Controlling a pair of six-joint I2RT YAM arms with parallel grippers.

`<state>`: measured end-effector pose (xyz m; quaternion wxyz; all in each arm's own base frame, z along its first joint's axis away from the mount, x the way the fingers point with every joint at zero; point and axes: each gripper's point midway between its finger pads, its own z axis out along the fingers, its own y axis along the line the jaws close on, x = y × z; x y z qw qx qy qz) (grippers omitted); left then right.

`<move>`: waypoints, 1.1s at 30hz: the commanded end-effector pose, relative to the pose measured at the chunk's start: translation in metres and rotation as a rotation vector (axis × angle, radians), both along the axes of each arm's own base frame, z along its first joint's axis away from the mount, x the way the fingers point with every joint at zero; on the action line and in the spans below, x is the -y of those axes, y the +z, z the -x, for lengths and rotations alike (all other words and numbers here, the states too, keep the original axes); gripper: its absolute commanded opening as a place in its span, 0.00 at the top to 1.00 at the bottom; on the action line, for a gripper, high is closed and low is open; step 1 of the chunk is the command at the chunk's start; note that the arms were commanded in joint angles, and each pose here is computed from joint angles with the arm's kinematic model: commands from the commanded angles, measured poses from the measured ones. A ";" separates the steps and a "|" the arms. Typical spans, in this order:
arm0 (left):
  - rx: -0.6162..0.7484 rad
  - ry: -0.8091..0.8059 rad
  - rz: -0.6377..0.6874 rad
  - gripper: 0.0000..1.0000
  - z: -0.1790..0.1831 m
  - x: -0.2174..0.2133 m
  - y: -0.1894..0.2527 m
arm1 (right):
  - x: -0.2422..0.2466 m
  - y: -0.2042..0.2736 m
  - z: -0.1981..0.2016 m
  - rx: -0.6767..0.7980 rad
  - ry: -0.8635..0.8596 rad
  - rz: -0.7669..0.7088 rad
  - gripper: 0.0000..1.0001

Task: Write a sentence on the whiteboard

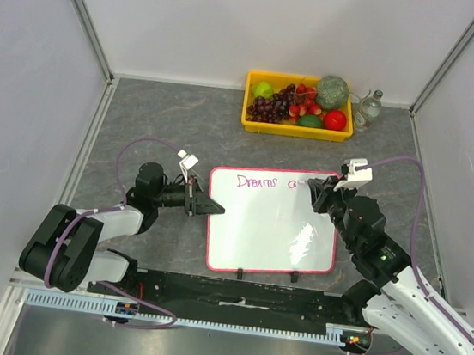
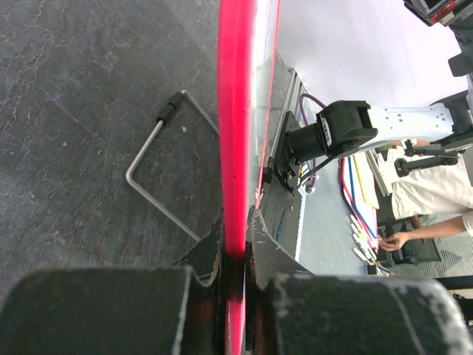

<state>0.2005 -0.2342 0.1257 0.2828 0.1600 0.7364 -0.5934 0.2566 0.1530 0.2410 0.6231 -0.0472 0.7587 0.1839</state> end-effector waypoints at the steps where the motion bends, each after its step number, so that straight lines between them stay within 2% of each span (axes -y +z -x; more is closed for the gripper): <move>1: 0.049 0.042 -0.094 0.98 -0.006 -0.007 -0.030 | 0.005 0.027 -0.007 0.064 -0.047 -0.039 1.00; 14: 0.051 0.043 -0.092 0.98 -0.006 -0.007 -0.029 | 0.013 0.005 -0.009 0.044 -0.091 -0.026 1.00; 21: 0.049 0.044 -0.094 0.98 -0.006 -0.007 -0.030 | 0.010 -0.017 -0.004 -0.002 -0.069 -0.007 1.00; 33: 0.046 0.043 -0.094 0.98 -0.005 -0.007 -0.030 | 0.010 -0.022 0.005 -0.020 -0.027 0.011 1.00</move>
